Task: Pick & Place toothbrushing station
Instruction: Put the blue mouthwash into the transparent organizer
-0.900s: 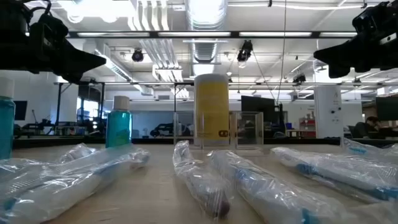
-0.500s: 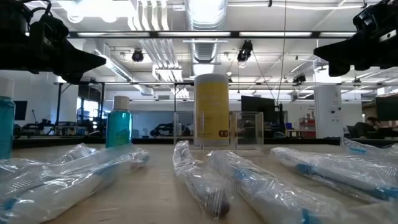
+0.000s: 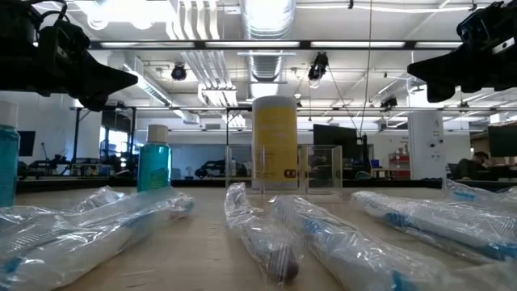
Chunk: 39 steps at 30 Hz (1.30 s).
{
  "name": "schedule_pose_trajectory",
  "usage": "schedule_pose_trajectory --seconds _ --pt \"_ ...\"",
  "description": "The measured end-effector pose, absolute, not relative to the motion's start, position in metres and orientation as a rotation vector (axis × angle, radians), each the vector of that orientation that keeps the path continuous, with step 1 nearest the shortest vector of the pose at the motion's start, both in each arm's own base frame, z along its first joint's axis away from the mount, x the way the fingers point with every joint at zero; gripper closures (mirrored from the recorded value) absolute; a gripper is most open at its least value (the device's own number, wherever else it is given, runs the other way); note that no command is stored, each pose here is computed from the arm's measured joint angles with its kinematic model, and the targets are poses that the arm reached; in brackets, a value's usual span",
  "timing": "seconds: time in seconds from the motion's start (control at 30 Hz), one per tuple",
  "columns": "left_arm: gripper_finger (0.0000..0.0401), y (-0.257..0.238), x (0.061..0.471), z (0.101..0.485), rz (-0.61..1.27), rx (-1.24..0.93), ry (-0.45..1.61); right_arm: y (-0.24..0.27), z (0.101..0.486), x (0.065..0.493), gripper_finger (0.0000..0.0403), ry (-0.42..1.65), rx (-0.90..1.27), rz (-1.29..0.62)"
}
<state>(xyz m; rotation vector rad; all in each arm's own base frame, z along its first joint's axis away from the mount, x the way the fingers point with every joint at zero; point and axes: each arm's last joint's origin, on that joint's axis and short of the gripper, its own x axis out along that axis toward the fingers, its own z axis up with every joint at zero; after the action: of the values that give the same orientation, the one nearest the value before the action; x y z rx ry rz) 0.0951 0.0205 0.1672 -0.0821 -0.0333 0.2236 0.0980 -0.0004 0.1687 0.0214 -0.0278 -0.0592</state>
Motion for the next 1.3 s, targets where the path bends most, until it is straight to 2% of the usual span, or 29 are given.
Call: schedule_pose_trajectory --seconds 0.5,0.67,0.8,1.07,1.3 --pt "0.0396 0.02 0.095 0.167 0.224 -0.11 -0.034 0.0 0.168 0.098 0.0394 -0.019 -0.033 -0.062" --pt "0.0396 0.021 0.095 0.168 0.225 -0.214 -0.055 -0.001 0.169 0.098 0.0394 -0.024 -0.035 -0.063" --pt "0.0396 0.02 0.095 0.174 0.214 -0.188 -0.088 -0.001 0.169 0.098 0.0394 -0.026 -0.035 -0.063" --pt "0.0399 0.018 0.093 0.22 0.166 -0.125 -0.155 0.0 0.169 0.098 0.0394 -0.027 -0.032 -0.063" --pt "0.0399 0.02 0.104 0.285 0.169 -0.054 -0.173 0.0 0.169 0.098 0.0394 -0.026 -0.036 -0.063"
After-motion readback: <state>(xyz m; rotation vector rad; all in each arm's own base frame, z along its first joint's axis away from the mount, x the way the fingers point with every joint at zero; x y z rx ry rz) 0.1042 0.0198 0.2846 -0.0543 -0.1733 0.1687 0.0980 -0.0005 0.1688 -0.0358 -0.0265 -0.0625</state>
